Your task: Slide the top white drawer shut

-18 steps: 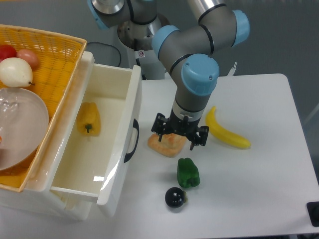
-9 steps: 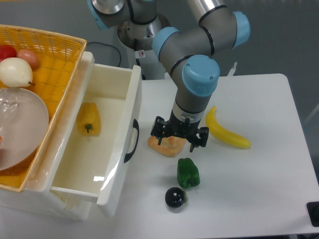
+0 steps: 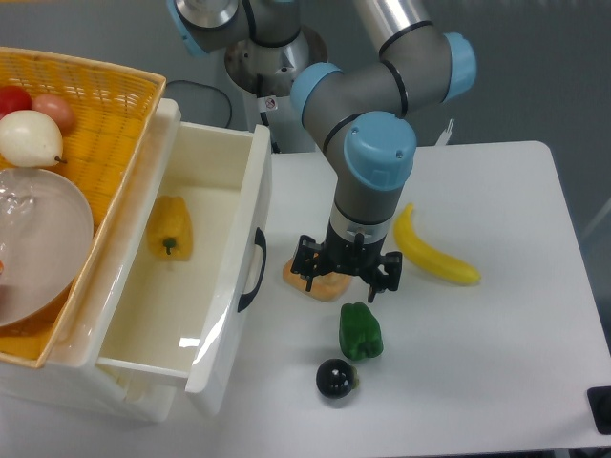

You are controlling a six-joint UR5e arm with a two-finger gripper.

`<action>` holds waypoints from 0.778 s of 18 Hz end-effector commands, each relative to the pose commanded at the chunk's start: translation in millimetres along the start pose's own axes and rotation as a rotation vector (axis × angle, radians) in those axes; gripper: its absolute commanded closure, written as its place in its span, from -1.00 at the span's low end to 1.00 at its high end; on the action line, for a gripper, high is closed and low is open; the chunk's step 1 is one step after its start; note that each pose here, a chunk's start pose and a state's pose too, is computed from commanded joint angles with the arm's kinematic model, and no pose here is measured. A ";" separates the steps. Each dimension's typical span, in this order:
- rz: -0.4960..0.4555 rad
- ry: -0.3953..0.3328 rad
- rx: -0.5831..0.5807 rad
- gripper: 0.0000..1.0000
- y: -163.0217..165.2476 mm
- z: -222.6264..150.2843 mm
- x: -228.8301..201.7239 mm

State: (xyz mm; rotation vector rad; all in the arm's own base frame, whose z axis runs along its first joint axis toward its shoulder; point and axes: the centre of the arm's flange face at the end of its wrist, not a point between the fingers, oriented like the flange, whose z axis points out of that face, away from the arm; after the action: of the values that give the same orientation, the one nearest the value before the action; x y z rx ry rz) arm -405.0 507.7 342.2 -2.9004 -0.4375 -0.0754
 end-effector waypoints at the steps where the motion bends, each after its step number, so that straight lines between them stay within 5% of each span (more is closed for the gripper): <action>1: 0.014 0.004 -0.006 -1.00 -3.0 5.6 7.2; 4: 0.046 -0.055 -0.052 -1.00 -7.2 10.4 17.7; 14: 0.044 -0.061 -0.051 -1.00 -10.5 11.1 18.5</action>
State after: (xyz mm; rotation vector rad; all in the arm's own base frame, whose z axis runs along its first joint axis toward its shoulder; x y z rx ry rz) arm -390.2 525.2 335.0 -2.9673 -0.3877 0.0080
